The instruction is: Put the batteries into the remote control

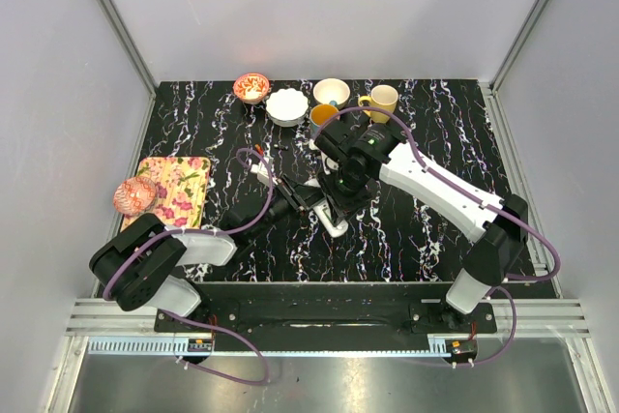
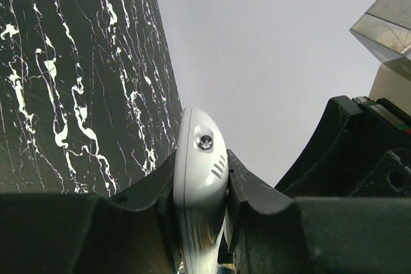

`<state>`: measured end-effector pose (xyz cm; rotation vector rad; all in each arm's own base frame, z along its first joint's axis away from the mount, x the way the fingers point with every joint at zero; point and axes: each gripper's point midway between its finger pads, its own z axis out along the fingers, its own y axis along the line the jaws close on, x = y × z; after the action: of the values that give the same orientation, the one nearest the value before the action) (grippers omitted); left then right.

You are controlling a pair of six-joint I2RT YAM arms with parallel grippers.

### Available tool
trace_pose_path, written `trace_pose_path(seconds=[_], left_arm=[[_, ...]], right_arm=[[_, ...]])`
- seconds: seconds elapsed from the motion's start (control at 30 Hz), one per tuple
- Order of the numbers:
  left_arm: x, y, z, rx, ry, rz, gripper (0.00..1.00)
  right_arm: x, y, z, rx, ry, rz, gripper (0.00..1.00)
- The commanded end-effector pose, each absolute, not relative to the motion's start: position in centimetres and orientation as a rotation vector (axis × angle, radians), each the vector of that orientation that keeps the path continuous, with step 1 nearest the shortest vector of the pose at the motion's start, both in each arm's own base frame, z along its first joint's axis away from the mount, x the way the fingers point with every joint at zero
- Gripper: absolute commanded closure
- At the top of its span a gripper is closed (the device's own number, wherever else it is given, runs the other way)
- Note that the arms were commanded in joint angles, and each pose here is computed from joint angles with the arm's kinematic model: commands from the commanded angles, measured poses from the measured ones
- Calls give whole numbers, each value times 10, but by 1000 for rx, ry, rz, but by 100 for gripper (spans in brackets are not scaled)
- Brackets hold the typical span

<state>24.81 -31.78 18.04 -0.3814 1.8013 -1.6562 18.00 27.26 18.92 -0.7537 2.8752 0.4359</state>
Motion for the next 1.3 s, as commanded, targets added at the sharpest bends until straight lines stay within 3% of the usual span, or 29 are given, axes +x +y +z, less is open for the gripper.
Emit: trace_pose_path(seconds=[0.0,1.27], left_arm=[[250,-322,210,-361,1685,-1725,100],[241,-336,218,-291,1696,-1786,100]], right_arm=[[183,279,195,-797,2822,454,100],[186,279,185,-844,2814,408,100]])
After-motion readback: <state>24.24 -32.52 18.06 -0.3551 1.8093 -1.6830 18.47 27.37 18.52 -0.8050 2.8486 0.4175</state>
